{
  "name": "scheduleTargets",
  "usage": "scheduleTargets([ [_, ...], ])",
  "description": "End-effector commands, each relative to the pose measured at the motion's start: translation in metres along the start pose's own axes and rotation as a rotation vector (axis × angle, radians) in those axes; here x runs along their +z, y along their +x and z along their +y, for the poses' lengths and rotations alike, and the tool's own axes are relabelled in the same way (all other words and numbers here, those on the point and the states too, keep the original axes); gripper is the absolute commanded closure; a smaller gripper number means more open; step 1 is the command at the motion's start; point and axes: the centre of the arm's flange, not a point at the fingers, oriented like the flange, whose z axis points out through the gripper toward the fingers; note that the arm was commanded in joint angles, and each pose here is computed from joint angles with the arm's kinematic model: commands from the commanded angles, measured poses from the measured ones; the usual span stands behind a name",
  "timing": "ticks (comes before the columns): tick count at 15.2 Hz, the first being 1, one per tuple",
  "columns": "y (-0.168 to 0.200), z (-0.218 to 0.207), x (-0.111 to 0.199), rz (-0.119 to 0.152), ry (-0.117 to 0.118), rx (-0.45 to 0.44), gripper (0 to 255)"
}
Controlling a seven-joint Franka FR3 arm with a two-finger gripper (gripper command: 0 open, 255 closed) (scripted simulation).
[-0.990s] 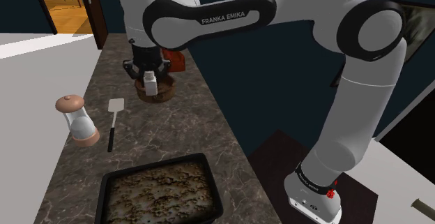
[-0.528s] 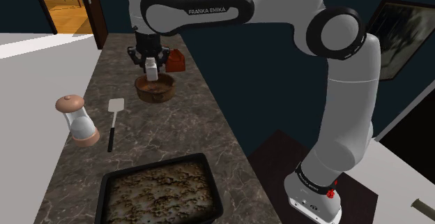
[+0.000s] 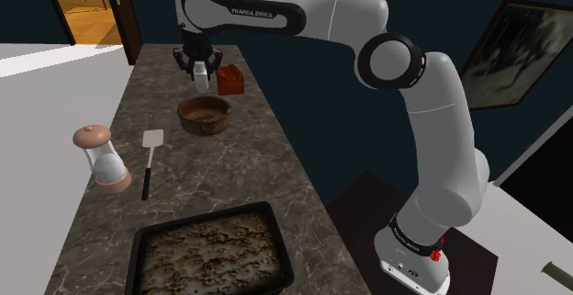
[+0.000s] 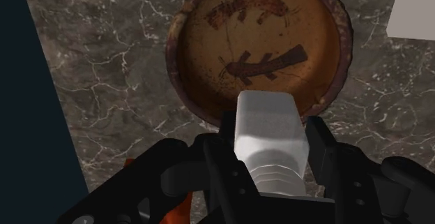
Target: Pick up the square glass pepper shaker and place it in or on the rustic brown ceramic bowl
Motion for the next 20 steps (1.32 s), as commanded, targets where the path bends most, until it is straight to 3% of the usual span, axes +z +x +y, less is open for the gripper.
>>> scheduleTargets([
  [1,0.005,0.003,0.008,0.000,0.000,-0.001,255],
  [14,-0.010,0.003,0.075,0.000,0.000,-0.001,255],
  [20,-0.010,0.003,0.075,0.000,0.000,-0.001,255],
])
